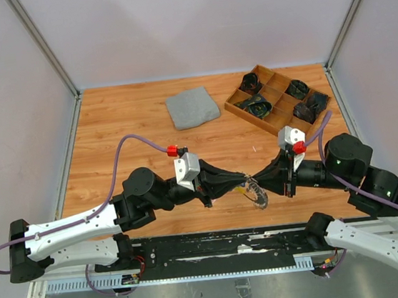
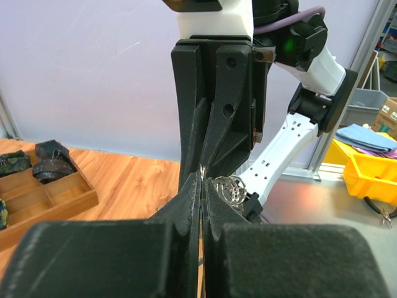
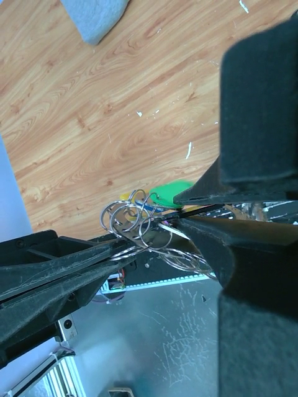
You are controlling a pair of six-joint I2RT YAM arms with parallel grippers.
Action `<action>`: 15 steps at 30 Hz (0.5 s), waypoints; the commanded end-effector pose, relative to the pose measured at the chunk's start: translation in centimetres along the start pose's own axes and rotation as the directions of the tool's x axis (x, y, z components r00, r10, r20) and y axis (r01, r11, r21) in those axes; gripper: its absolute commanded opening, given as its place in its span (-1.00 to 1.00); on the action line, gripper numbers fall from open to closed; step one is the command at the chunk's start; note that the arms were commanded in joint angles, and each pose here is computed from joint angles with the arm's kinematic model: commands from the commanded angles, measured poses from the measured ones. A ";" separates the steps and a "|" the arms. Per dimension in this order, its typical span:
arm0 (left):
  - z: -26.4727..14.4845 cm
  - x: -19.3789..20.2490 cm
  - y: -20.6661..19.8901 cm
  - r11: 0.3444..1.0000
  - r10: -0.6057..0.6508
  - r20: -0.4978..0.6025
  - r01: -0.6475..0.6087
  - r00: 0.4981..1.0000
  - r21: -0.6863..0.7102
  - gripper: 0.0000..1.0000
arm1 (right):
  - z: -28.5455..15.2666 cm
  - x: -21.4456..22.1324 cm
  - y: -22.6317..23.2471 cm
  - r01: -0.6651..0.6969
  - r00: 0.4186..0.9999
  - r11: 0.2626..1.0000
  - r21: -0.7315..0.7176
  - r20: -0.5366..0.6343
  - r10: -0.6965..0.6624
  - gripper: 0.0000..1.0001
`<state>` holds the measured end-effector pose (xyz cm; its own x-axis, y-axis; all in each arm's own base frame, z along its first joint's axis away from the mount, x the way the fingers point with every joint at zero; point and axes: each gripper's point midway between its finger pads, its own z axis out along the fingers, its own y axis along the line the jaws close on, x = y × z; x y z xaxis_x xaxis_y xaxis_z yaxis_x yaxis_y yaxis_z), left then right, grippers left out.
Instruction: Put the keys on the keyring
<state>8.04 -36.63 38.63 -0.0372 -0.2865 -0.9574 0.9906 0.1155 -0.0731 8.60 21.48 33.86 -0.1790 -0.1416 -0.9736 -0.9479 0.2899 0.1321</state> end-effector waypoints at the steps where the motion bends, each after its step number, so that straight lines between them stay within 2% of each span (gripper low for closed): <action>1: -0.2 -1.9 -0.8 1.000 0.006 0.071 -0.008 0.997 0.028 -0.99 | -0.7 -1.3 -0.1 0.034 0.998 0.999 0.026 0.051 -0.035 -0.78; 8: -0.1 -1.5 -0.9 0.999 0.002 0.056 -0.004 0.998 0.036 -0.99 | -1.8 -3.1 0.1 0.087 0.991 0.995 0.042 0.095 -0.090 -0.98; 15: 0.0 -1.2 -0.8 0.999 0.000 0.046 -0.002 0.999 0.037 -0.99 | -2.1 -3.4 0.6 0.121 0.988 0.992 0.018 0.095 -0.122 -0.99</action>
<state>7.80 -36.68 38.43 -0.0383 -0.2821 -0.9586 0.9923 0.1027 -0.0699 8.61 20.56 36.35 -0.0984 -0.0990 -0.9902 -0.9491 0.3084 0.0634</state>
